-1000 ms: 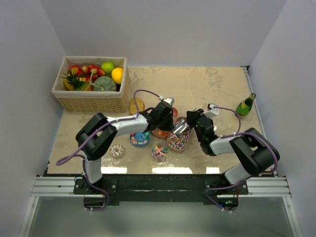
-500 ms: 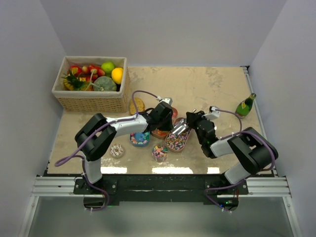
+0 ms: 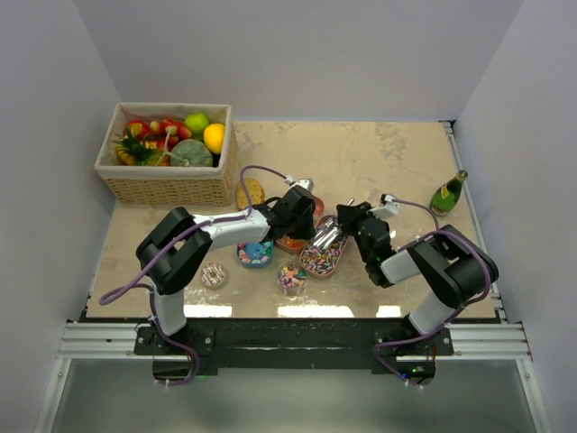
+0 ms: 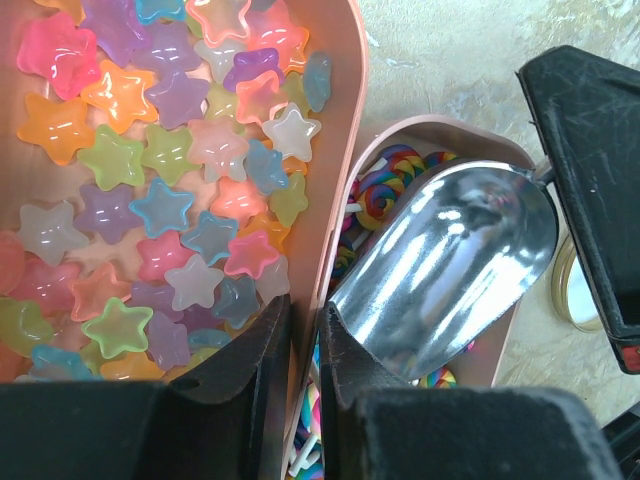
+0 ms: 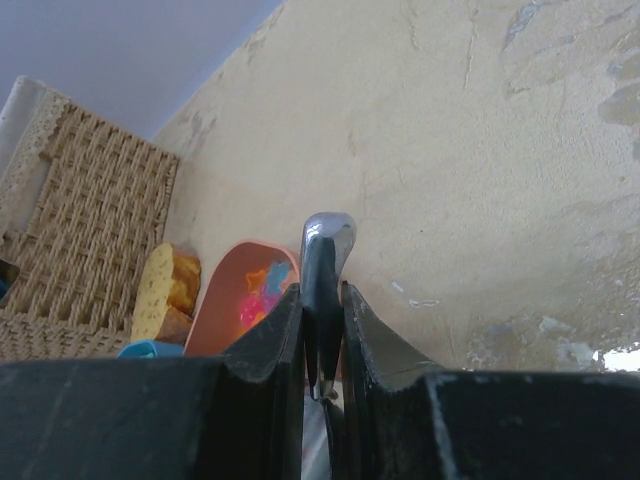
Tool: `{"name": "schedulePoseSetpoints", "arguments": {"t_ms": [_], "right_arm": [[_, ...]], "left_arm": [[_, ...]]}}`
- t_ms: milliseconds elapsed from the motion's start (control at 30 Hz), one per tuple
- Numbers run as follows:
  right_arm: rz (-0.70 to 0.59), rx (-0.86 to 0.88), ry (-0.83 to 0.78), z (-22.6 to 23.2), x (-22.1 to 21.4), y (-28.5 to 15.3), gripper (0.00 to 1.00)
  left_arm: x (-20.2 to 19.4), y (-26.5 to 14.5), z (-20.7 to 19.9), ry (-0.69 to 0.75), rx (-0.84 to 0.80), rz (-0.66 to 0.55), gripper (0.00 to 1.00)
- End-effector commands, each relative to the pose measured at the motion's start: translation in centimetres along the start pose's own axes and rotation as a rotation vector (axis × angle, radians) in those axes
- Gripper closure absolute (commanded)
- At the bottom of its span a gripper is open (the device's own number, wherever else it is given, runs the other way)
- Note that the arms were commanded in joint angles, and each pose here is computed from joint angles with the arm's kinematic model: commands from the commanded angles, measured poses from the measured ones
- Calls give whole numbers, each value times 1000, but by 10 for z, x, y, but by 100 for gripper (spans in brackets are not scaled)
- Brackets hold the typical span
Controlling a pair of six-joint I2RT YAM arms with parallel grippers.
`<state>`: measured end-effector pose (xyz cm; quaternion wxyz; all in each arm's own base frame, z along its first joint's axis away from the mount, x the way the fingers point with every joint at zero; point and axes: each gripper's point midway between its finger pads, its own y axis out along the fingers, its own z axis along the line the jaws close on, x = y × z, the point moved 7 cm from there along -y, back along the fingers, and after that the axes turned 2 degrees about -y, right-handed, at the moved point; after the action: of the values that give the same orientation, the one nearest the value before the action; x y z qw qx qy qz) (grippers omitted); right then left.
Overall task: Pack the candies
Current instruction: Scoop the fake candies from the storage box.
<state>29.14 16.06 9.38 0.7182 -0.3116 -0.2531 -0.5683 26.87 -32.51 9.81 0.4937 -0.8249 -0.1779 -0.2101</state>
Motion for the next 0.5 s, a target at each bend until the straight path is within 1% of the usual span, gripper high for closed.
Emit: {"name": "schedulePoseSetpoints", "arguments": {"t_ms": [0, 67, 200, 467], "right_arm": [[273, -95, -35, -10, -43, -17, 100], [318, -127, -20, -9, -46, -18, 100], [368, -165, -5, -9, -49, -21, 100], [364, -171, -24, -17, -50, -30, 100]], "left_arm": [[15, 4, 4, -49, 35, -78, 100], [15, 3, 4, -49, 35, -78, 100], [16, 3, 2, -46, 37, -83, 100], [18, 3, 2, -44, 35, -85, 100]]}}
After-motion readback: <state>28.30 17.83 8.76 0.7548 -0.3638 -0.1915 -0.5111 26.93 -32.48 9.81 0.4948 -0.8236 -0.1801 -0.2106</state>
